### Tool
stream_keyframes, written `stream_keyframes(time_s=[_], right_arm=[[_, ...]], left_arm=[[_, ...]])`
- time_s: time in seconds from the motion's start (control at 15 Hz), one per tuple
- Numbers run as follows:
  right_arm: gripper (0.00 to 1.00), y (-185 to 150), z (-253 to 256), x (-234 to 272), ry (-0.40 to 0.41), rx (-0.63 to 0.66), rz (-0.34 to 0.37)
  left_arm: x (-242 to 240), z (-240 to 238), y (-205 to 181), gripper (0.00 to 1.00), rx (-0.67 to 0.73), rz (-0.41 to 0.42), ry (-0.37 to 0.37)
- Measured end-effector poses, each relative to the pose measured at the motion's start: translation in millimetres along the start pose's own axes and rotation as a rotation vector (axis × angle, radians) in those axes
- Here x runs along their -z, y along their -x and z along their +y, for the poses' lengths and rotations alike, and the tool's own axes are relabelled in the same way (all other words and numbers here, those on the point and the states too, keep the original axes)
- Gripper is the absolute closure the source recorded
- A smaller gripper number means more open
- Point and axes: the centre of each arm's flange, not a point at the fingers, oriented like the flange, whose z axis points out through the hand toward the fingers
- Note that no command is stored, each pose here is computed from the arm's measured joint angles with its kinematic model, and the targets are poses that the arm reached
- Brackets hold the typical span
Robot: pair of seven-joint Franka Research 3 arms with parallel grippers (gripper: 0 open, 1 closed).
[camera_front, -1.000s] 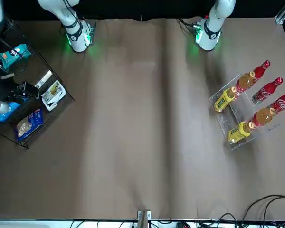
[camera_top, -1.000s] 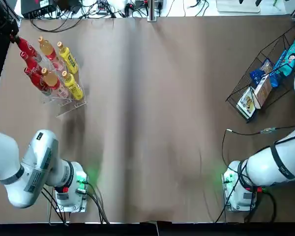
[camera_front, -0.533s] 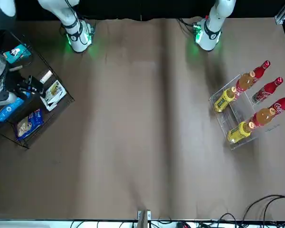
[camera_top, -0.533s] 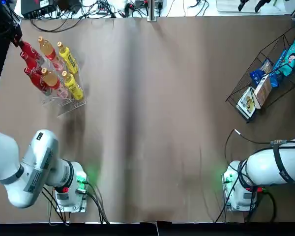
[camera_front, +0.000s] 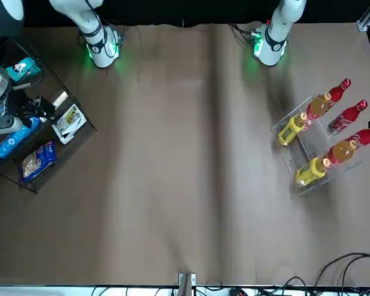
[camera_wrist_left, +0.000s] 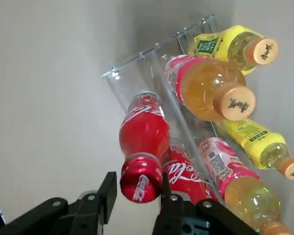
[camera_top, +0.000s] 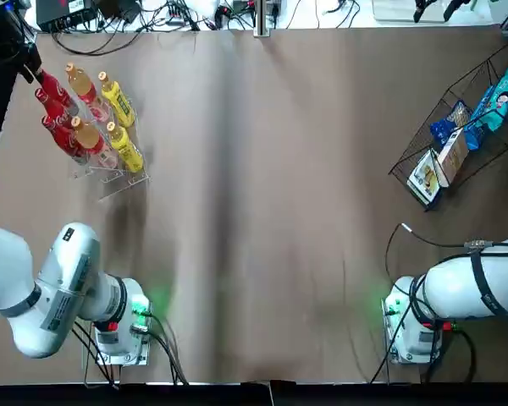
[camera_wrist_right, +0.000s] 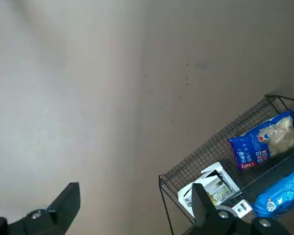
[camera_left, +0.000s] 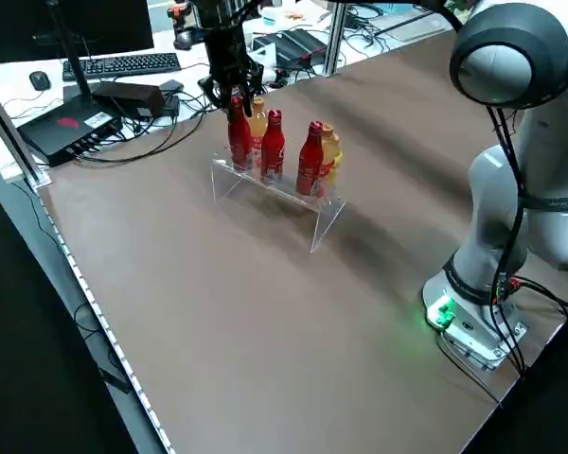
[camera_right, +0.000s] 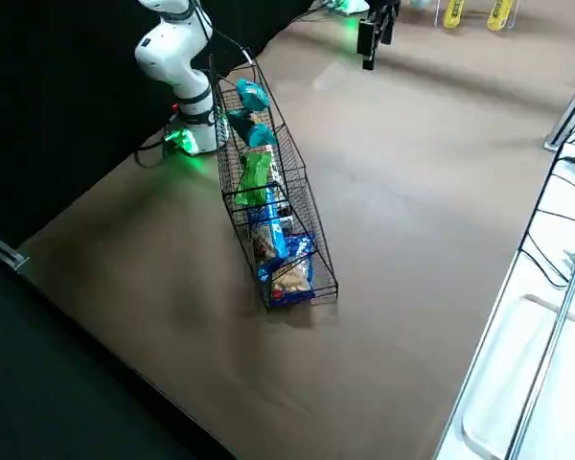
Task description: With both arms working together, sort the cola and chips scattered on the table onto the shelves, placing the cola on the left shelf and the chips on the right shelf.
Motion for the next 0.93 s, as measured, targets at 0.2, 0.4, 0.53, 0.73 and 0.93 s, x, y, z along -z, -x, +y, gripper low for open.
stream_keyframes(time_s=[0.2, 0.4, 0.53, 0.73, 0.93], right_arm=[[0.00, 2, 11, -1, -0.001, -0.022, -0.017], [0.00, 3, 17, -1, -0.001, -0.032, -0.017], [0.00, 3, 16, 1, -0.001, -0.030, -0.014], [0.00, 3, 19, 3, -0.006, -0.038, -0.009], [0.00, 3, 25, 4, -0.024, -0.053, -0.007]], left_arm=[[2, 3, -2, 0.37, 0.002, 0.003, -0.009], [13, 12, -6, 0.11, 0.005, 0.021, -0.031], [29, 25, -7, 0.00, 0.016, 0.043, -0.054], [60, 59, -9, 0.00, 0.020, 0.078, -0.100], [88, 110, -10, 0.00, 0.016, 0.093, -0.144]])
